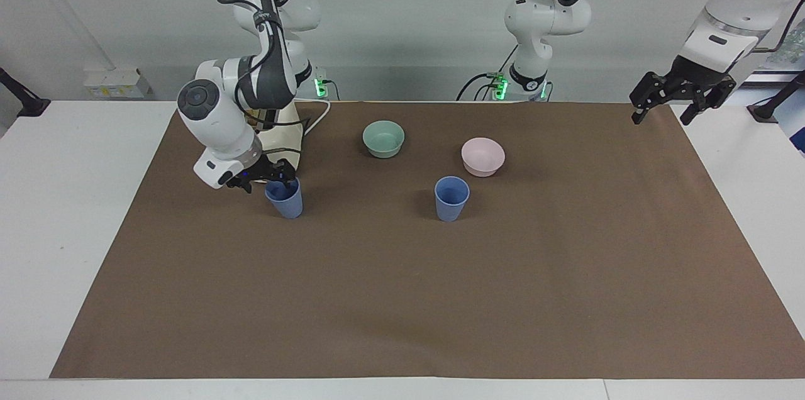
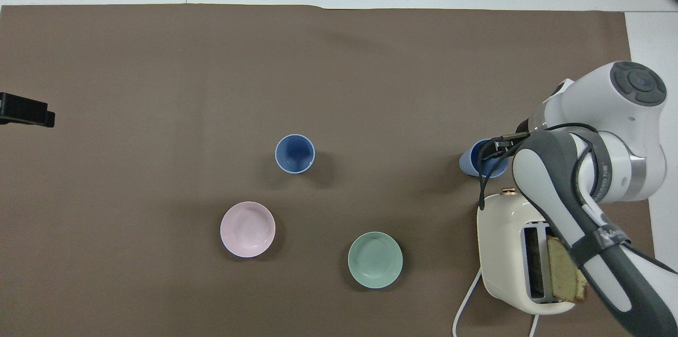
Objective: Stack blue cups with both arms
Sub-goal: 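Grasp the blue cup beside the toaster with the right gripper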
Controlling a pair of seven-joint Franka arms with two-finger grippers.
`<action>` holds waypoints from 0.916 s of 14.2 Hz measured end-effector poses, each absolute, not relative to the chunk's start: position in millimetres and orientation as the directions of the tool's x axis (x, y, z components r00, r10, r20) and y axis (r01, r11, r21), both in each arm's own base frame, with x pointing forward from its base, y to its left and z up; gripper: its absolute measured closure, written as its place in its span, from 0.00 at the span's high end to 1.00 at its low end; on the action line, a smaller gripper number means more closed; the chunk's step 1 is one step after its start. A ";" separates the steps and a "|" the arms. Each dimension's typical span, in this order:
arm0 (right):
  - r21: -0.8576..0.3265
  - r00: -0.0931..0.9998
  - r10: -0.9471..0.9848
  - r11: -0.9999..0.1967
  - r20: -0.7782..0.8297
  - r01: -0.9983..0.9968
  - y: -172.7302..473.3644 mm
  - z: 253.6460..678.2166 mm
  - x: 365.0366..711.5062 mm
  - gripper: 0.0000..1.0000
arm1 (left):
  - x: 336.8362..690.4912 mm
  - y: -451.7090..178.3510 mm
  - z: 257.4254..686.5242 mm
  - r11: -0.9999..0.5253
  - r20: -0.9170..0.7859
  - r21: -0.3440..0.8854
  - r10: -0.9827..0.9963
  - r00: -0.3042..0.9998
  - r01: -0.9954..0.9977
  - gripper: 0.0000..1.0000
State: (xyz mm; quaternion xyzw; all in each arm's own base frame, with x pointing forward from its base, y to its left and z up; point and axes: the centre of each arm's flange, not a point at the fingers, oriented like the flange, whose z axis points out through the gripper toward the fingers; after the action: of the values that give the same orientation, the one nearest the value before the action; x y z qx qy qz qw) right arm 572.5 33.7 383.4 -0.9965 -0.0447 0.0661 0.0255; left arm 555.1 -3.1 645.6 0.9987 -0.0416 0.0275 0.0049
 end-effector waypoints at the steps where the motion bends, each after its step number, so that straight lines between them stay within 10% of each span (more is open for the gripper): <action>1: -0.057 0.987 0.092 -0.995 -0.129 0.086 33.4 383.5 572.5 0.96 | 554.8 -3.1 645.4 -0.996 0.053 0.008 -0.083 0.995 -0.083 1.00; 9: -0.057 0.985 0.098 -0.994 -0.142 0.091 36.1 373.8 567.5 0.09 | 553.4 -2.8 644.1 -0.997 0.040 0.009 -0.082 0.996 -0.082 1.00; 13: -0.057 0.985 0.102 -0.994 -0.141 0.095 38.1 373.9 567.5 0.04 | 552.5 -2.7 643.3 -0.997 0.031 0.009 -0.082 0.996 -0.082 1.00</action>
State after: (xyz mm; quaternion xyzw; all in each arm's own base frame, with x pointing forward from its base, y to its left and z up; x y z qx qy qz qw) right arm 567.5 38.1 373.9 -0.9959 -0.0493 0.0719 0.0252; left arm 552.5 -2.7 643.3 0.9990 -0.0411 0.0152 0.0053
